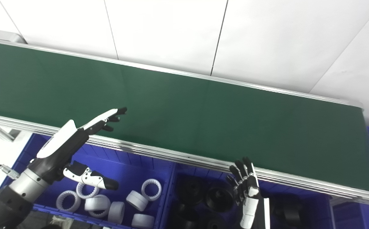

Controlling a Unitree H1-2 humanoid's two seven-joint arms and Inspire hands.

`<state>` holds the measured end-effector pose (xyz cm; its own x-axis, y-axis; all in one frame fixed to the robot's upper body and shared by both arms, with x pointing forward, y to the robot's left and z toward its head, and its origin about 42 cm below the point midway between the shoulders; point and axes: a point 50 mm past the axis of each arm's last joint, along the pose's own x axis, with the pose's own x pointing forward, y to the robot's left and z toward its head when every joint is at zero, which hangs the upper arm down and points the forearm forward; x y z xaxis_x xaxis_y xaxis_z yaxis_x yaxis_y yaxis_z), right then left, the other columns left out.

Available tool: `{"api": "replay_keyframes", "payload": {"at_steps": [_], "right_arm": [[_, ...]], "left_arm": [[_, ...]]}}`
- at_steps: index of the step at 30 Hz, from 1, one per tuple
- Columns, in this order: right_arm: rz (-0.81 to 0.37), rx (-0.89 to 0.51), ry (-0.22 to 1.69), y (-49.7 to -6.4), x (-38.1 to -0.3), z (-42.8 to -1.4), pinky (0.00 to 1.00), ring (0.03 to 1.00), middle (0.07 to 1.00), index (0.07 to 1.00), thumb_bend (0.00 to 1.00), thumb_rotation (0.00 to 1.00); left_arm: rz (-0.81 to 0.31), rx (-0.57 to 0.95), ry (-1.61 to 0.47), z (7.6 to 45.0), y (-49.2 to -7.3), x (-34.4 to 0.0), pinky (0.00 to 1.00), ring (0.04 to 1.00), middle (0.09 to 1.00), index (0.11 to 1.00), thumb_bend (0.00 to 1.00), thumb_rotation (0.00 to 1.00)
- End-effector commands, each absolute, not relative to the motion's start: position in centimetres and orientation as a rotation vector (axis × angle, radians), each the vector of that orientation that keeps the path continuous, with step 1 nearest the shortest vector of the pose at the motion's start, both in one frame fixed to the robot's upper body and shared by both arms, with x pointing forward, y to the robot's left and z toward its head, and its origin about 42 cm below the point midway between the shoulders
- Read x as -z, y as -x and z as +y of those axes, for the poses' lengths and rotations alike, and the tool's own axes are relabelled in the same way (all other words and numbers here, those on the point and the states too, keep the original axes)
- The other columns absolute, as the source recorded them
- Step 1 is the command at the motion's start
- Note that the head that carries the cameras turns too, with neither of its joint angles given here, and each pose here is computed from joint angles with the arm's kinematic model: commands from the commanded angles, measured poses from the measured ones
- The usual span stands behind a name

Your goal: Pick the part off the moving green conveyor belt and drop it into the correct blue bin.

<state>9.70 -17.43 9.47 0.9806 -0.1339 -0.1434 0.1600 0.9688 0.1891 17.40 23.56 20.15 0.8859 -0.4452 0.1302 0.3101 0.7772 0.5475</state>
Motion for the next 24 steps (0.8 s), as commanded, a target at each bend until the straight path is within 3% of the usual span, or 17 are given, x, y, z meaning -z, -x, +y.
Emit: {"api": "replay_keyframes", "payload": {"at_steps": [1,6,10,13,24], "right_arm": [[0.092,0.151,-0.198,-10.1,-10.2,-17.2,0.81,0.875,0.896,0.935,0.82,1.0],[0.079,0.155,-0.187,-10.5,-10.1,-16.8,0.81,0.881,0.901,0.939,0.83,1.0],[0.069,0.17,-0.175,-10.7,-10.0,-16.2,0.82,0.877,0.902,0.932,0.83,1.0],[0.061,0.185,-0.163,-10.8,-9.9,-15.7,0.83,0.884,0.921,0.942,0.86,1.0],[0.051,0.204,-0.156,-11.1,-9.8,-14.1,0.83,0.885,0.917,0.932,0.86,1.0]], "left_arm": [[-0.301,0.35,-0.351,21.8,-16.8,-21.1,0.77,0.863,0.898,0.889,0.76,0.56],[-0.141,0.284,-0.02,18.3,-16.1,-18.8,0.84,0.906,0.938,0.949,0.74,0.62],[-0.055,0.267,0.061,17.2,-16.0,-16.9,0.88,0.945,0.981,0.995,0.71,0.67],[-0.017,0.283,0.053,17.0,-16.3,-15.8,0.87,0.968,0.999,1.0,0.73,0.68],[-0.063,0.334,-0.094,17.6,-16.2,-14.7,0.91,0.99,1.0,1.0,0.75,0.7]]}}
